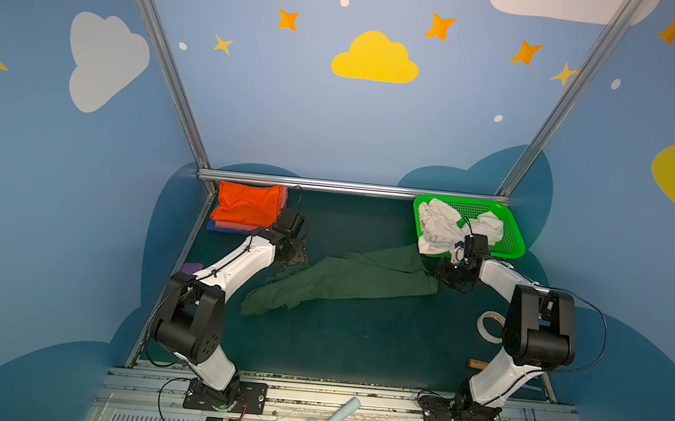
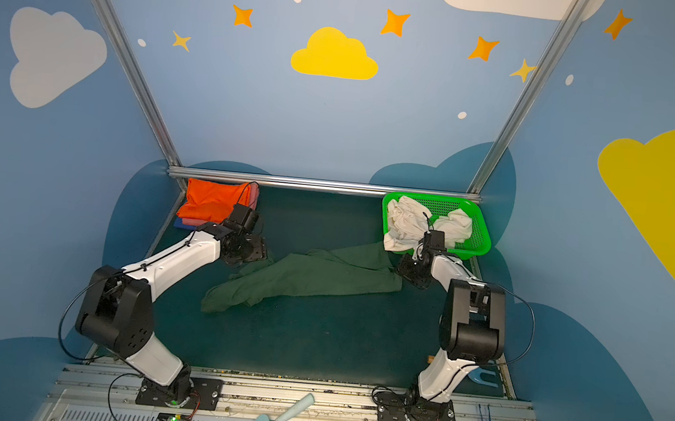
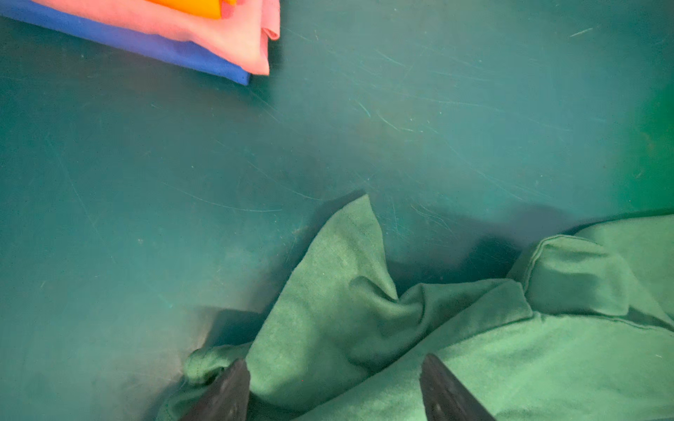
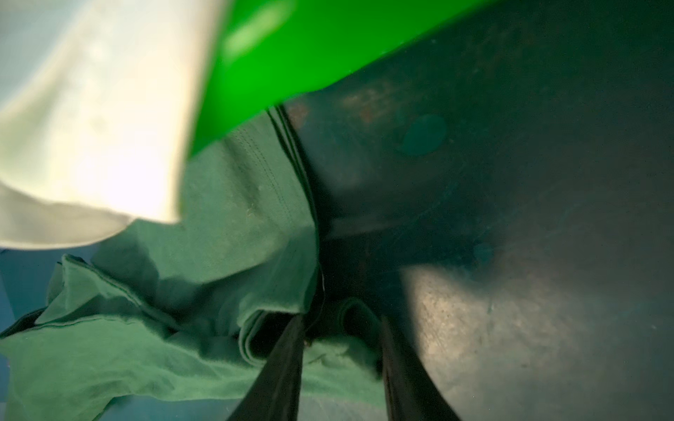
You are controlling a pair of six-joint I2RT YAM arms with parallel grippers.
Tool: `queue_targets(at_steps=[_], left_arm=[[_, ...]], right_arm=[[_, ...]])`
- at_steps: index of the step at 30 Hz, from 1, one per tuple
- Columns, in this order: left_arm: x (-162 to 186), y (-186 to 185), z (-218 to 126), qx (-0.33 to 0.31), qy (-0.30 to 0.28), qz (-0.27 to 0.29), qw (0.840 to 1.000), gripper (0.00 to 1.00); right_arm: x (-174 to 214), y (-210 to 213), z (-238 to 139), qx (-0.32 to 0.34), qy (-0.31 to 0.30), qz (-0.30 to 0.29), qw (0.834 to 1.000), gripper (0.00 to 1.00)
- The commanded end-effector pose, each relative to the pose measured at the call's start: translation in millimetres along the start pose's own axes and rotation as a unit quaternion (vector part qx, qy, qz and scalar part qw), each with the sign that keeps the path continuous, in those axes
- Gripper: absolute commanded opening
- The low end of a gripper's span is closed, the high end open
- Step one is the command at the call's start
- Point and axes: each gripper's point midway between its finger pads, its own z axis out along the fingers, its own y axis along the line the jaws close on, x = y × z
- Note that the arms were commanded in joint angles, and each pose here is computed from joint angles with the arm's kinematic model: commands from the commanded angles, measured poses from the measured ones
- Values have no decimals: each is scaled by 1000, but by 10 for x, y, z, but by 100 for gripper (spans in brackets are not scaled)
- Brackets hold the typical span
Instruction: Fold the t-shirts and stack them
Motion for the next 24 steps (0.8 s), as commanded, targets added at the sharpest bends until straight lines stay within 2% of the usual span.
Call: queue_targets(at_steps=[1, 7, 10, 13, 16, 24], left_arm=[[21, -5, -14, -4, 7, -1, 1000, 75], [31, -7, -27, -5, 7, 1, 1000, 75], [47, -5, -25, -7, 8, 3, 1000, 75], [56, -6, -23, -7, 9, 3, 1000, 75], [58, -10, -29, -6, 8, 3, 1000, 75], [46, -22, -90, -1, 0, 8, 1000, 75]], right_arm=[[25, -50, 23, 10, 10, 0, 1000, 37], [72, -165, 38, 30, 17, 7, 999, 36], [88, -162, 32, 27, 17, 10, 999, 30], [100, -138, 15, 20, 16, 10, 1000, 17], [107, -119, -31, 18, 15, 10, 1000, 0], [163, 73, -385, 1, -15, -16, 1000, 0]])
